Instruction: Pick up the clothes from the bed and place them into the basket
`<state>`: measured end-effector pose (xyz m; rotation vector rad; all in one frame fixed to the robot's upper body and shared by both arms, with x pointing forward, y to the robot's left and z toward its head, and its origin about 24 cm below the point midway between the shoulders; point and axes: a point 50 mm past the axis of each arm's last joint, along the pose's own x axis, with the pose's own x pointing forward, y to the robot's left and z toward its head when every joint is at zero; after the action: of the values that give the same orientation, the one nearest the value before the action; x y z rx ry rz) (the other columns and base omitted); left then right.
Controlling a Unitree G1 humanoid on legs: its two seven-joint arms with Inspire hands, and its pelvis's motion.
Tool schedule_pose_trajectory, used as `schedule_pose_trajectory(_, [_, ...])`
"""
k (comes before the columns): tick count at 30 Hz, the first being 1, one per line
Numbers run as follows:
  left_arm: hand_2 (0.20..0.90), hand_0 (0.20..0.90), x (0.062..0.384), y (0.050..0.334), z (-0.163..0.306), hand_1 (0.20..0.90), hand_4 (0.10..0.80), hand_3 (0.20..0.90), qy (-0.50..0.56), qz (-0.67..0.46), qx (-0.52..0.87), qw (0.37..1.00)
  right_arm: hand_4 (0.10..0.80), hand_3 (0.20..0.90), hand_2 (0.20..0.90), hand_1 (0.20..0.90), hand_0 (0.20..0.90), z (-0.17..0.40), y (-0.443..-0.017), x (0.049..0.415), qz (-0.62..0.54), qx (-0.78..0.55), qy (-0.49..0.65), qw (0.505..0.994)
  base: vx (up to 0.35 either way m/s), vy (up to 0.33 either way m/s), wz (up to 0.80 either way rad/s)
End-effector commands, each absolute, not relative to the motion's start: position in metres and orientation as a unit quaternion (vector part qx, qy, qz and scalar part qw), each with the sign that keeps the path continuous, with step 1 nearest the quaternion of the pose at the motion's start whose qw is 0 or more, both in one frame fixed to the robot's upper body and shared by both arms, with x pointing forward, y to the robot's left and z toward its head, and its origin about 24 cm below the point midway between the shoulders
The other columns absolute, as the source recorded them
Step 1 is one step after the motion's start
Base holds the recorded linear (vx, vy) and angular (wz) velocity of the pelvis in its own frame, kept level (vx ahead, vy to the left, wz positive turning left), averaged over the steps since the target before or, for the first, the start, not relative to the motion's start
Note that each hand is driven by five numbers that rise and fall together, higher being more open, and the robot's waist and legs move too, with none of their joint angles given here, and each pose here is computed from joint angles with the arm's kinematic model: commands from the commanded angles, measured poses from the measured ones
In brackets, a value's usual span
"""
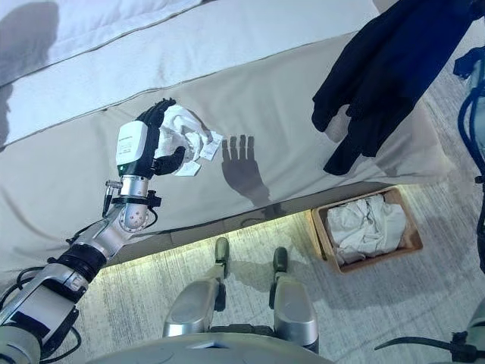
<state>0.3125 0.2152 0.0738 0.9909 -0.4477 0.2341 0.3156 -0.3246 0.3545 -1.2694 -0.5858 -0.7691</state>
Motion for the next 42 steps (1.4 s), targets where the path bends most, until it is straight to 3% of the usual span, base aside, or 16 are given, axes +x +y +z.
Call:
schedule_pose_trajectory(1, [0.9, 0.9, 0.295, 0.218, 0.042, 0.9, 0.8, 0.9, -0.183, 0.116, 0.468, 0.857, 0.1, 0.2, 0.3, 0.3, 0.3, 0.356, -0.332, 0.299, -0.369, -0.583, -0.297, 0.66, 0.044, 0.028, -0.2])
schedule_pose_trajectory(19, [0.9, 0.9, 0.288, 0.219, 0.032, 0.9, 0.8, 0.9, -0.175, 0.121, 0.464, 0.86, 0.1, 0.2, 0.3, 0.3, 0.3, 0.31, -0.344, 0.267, -0.335, -0.571, -0.288, 0.692, 0.01, 0.012, -0.2])
schedule_pose_trajectory(28, [0.9, 0.9, 0.291, 0.219, 0.04, 0.9, 0.8, 0.9, -0.189, 0.13, 0.466, 0.855, 0.1, 0.2, 0.3, 0.3, 0.3, 0.241, -0.339, 0.28, -0.247, -0.561, -0.197, 0.765, -0.025, -0.018, -0.09])
schedule_pose_trajectory(42, [0.9, 0.9, 0.297, 0.2, 0.052, 0.9, 0.8, 0.9, -0.229, 0.101, 0.46, 0.852, 0.1, 0.2, 0.3, 0.3, 0.3, 0.163, -0.336, 0.301, -0.182, -0.557, -0.064, 0.808, -0.017, -0.005, 0.0])
